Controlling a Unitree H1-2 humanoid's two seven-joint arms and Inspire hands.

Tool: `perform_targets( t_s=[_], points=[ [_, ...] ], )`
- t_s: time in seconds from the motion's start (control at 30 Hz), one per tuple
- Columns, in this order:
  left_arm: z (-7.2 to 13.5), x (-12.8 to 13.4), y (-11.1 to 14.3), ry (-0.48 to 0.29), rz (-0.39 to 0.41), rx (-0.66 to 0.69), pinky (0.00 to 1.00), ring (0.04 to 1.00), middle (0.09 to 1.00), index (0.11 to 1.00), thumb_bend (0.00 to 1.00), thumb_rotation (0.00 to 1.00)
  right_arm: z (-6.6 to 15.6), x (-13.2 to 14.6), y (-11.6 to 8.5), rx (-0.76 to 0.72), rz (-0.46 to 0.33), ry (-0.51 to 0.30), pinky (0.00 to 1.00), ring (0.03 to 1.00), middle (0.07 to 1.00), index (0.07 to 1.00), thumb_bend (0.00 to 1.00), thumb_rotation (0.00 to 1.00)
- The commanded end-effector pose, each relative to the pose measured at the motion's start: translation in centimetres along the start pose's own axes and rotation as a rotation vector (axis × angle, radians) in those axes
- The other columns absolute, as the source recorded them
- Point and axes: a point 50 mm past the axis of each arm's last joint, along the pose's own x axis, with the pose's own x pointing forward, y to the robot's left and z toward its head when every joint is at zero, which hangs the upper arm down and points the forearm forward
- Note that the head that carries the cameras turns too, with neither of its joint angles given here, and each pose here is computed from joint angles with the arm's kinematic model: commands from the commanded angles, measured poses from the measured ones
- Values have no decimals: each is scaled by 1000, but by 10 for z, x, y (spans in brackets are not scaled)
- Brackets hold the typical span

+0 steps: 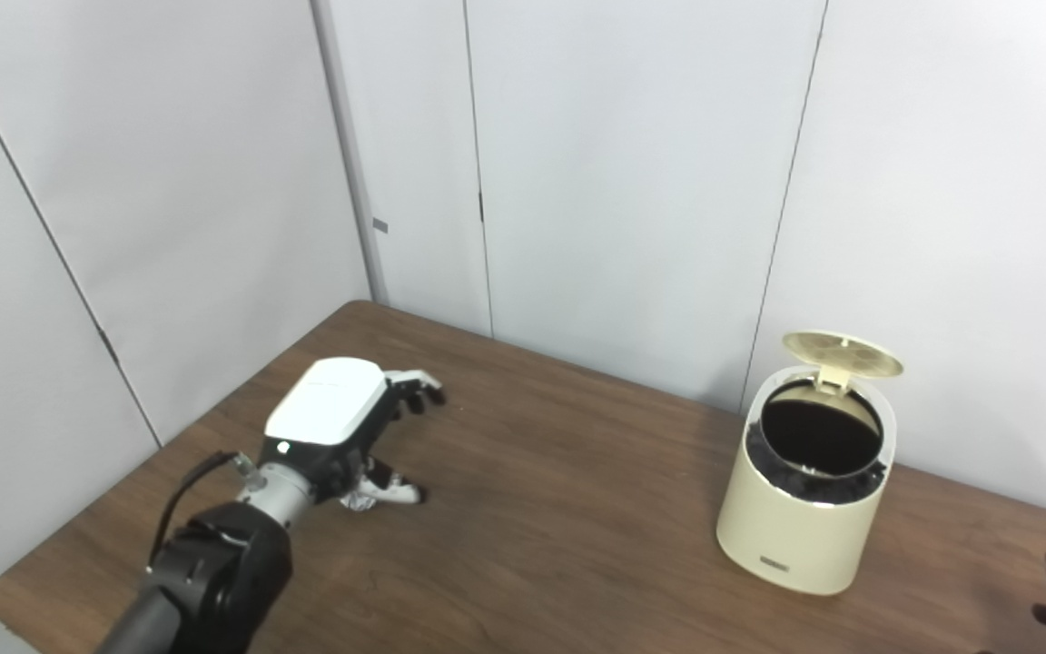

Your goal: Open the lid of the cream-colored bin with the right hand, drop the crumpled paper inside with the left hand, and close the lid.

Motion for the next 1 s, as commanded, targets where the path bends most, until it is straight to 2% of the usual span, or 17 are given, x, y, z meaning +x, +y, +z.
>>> perform_targets(
  t_s=[0.0,0.2,0.4,0.63,0.83,0.97],
  points=[
    [-10,4,25,14,68,114,492,627,689,698,922,100,19,12,-11,-19,-34,-111,544,779,885,865,1000,626],
    [-26,14,19,91,11,184,492,658,709,730,962,161,22,15,-9,-22,-31,-126,567,778,889,865,1000,651],
    [-35,22,12,132,-63,220,559,683,702,719,940,183,25,14,-8,-19,-28,-130,563,780,892,867,1000,642],
    [-36,33,2,139,-142,210,559,701,691,698,848,140,24,13,-9,-13,-42,-133,562,772,882,861,995,633],
    [-33,38,-11,117,-167,208,518,646,658,676,843,132,23,13,-10,-6,-45,-129,545,780,888,864,1000,645],
    [-30,40,-18,112,-197,197,512,650,660,689,832,120,24,13,-9,-7,-40,-129,531,775,887,865,1000,643]
  ],
)
